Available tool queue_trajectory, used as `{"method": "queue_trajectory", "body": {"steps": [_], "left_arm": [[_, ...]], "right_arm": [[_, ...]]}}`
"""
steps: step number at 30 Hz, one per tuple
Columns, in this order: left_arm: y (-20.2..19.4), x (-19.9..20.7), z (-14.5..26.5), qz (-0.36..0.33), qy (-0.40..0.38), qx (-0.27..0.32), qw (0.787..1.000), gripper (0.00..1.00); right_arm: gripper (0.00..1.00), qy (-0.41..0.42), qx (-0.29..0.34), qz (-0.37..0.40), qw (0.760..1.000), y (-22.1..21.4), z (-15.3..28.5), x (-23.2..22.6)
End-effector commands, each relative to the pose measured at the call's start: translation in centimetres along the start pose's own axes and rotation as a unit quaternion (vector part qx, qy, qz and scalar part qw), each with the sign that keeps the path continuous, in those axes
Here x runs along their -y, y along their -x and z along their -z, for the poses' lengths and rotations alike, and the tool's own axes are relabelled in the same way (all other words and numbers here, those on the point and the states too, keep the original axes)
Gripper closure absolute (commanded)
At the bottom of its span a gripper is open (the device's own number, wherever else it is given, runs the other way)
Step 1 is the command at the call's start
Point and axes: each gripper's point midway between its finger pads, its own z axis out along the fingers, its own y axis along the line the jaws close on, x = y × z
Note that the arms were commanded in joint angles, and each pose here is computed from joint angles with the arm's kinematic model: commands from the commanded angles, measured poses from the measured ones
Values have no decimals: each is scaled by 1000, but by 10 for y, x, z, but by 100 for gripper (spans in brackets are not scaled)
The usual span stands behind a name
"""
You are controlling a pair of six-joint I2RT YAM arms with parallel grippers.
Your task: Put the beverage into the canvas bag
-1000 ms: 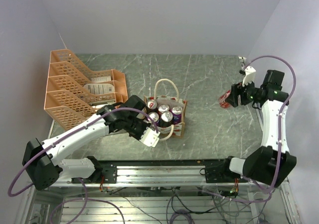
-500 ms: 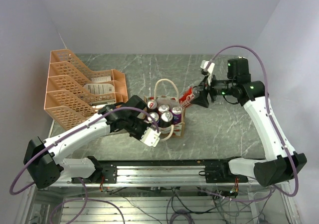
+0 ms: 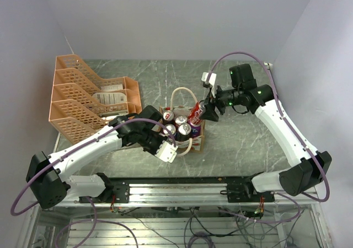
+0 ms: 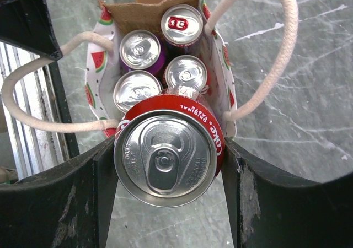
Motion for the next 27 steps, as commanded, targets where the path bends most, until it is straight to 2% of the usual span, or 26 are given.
{"method": "queue_trajectory", "body": {"steps": [1, 21, 27], "left_arm": [[13, -3, -1, -10, 0, 24, 1000, 93], [13, -3, 0, -9, 0, 24, 1000, 93], [13, -2, 0, -10, 0, 24, 1000, 93]], "right_arm": [[100, -26, 23, 37, 999, 18, 9, 5], [100, -2, -32, 17, 999, -13, 5, -9], [100, -7, -67, 18, 998, -20, 11, -8]]}}
